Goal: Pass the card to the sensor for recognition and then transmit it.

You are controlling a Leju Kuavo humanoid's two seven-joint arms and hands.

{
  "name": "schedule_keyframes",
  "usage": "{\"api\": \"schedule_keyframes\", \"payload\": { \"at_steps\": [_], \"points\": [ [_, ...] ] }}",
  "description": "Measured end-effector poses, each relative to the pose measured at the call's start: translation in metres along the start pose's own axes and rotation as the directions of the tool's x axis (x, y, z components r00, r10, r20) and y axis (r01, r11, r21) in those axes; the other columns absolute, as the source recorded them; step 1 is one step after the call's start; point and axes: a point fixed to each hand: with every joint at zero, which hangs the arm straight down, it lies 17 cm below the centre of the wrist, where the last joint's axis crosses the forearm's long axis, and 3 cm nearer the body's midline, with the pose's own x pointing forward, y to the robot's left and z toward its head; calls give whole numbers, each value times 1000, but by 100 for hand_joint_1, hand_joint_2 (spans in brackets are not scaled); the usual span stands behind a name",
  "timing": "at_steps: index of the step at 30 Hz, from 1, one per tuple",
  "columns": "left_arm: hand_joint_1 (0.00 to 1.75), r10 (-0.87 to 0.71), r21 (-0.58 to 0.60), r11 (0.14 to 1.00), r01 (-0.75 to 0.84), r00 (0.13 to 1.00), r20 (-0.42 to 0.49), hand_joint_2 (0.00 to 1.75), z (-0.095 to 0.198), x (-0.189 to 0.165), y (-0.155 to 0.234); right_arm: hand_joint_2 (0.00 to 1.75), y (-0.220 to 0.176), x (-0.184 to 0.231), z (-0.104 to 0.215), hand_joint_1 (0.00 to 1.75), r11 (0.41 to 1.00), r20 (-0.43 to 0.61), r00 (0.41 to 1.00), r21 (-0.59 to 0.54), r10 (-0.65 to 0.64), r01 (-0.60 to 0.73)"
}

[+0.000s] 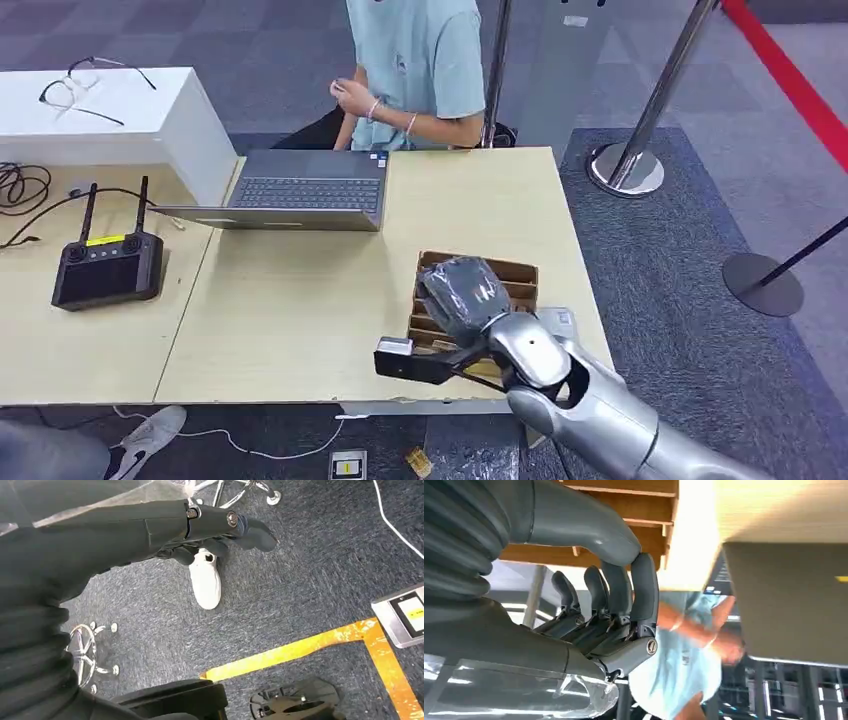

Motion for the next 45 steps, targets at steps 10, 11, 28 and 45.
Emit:
{"api": "schedule_keyframes", "payload": {
  "at_steps": [10,11,28,45],
  "points": [
    [0,5,-6,1000,-5,1000,-13,175,1,-2,-2,175,35,1,25,87,988,6,1000,152,8,-9],
    [0,5,-6,1000,-5,1000,-14,175,1,-2,-2,175,40,0,29,84,986,5,1000,165,11,-12],
    [0,14,-5,1000,-15,1000,-16,175,1,-2,-2,175,68,-19,57,82,968,-21,999,247,42,-35],
    [0,23,-6,1000,-23,1000,-19,175,1,-2,-2,175,41,-29,49,86,987,-52,999,163,15,-7]
  ]
}}
